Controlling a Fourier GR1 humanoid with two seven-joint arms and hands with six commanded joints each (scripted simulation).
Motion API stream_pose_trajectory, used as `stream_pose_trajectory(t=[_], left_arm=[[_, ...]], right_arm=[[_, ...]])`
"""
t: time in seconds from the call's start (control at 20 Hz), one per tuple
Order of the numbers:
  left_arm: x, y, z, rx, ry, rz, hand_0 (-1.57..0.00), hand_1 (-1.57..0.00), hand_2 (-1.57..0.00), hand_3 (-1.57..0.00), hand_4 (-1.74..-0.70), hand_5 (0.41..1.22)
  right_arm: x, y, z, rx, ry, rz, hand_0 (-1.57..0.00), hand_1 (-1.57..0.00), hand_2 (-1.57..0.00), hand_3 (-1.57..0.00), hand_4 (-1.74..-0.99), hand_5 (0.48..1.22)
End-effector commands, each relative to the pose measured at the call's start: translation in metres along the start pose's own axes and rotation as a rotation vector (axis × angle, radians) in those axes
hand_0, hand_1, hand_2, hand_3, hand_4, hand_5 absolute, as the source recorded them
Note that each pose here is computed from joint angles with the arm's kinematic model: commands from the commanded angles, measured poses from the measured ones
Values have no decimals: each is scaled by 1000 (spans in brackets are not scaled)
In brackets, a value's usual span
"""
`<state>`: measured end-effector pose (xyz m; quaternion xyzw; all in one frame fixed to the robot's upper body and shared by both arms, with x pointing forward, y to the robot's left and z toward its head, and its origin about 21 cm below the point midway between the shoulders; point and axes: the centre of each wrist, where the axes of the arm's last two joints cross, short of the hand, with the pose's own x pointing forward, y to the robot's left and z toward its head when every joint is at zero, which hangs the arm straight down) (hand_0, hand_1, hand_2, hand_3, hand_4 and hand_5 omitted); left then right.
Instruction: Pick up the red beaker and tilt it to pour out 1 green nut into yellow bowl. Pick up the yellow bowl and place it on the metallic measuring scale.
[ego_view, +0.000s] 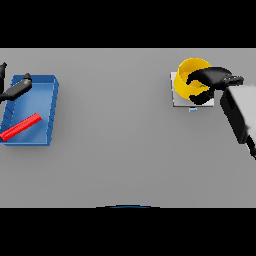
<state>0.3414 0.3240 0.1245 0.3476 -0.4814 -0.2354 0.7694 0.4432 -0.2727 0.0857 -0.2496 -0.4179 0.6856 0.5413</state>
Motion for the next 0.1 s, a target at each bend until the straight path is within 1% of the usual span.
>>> stream_pose_trajectory(t=[0.0, 0.05], left_arm=[[1, -1, 1, 2, -9, 3, 1, 1, 1, 1, -820, 734], [2, 0, 0, 0, -6, 7, 1, 1, 1, 1, -821, 734]], right_arm=[[-1, 0, 0, 10, 0, 0, -66, -59, -142, -365, -1316, 735], [0, 0, 0, 13, 8, 7, -53, -47, -115, -348, -1308, 733]])
